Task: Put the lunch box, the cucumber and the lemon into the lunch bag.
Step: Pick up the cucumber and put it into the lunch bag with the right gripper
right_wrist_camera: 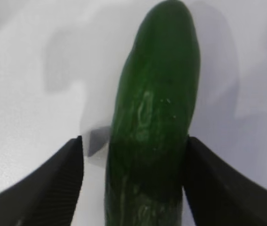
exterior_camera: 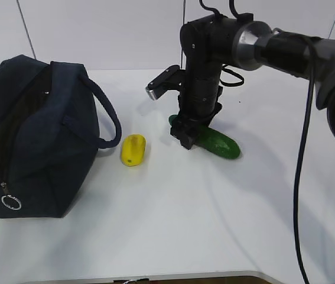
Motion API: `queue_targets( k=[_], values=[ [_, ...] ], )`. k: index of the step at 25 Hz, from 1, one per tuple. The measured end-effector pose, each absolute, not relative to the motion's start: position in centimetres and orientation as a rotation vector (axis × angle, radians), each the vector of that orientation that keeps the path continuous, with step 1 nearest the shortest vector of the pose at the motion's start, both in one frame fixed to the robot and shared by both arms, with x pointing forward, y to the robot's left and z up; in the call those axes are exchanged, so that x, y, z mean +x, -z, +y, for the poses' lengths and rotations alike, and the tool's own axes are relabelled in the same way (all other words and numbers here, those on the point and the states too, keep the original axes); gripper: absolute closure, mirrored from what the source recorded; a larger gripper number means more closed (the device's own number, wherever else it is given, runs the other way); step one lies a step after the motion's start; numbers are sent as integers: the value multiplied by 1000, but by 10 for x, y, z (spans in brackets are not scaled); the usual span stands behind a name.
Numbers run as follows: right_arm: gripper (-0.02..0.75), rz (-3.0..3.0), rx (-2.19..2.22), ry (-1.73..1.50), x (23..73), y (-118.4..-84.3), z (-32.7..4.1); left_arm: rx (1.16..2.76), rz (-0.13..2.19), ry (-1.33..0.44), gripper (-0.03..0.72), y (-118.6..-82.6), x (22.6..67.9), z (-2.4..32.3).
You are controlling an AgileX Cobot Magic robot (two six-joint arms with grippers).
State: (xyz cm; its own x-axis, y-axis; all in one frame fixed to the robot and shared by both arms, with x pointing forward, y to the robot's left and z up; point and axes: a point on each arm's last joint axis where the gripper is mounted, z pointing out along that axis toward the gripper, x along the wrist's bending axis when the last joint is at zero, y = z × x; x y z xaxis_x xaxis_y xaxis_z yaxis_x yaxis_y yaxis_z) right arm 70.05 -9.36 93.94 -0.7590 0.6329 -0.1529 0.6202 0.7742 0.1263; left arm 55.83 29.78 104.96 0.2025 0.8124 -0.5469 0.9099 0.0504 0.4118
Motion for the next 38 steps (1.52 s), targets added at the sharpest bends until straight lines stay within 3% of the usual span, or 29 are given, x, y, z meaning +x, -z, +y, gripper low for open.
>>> queue_targets(
  k=[5,11,16,24,38],
  values=[
    [365,2770,1001,-92,701,-939,-94,1766,1617,174,702,-1050,558,298],
    [395,2748,1037,-98,702,-946,-94,1766,1617,174,702,-1050,558,298],
    [396,2633,1196,-216,707,-972,-91,1766,1617,174,702,-1050,558,298],
    [397,2567,1482,-717,687,-1052,-73,1756,1617,179,703,-1050,558,298],
    [397,2704,1738,-1569,664,-1093,-27,1628,1540,249,703,-1060,561,289]
  ],
)
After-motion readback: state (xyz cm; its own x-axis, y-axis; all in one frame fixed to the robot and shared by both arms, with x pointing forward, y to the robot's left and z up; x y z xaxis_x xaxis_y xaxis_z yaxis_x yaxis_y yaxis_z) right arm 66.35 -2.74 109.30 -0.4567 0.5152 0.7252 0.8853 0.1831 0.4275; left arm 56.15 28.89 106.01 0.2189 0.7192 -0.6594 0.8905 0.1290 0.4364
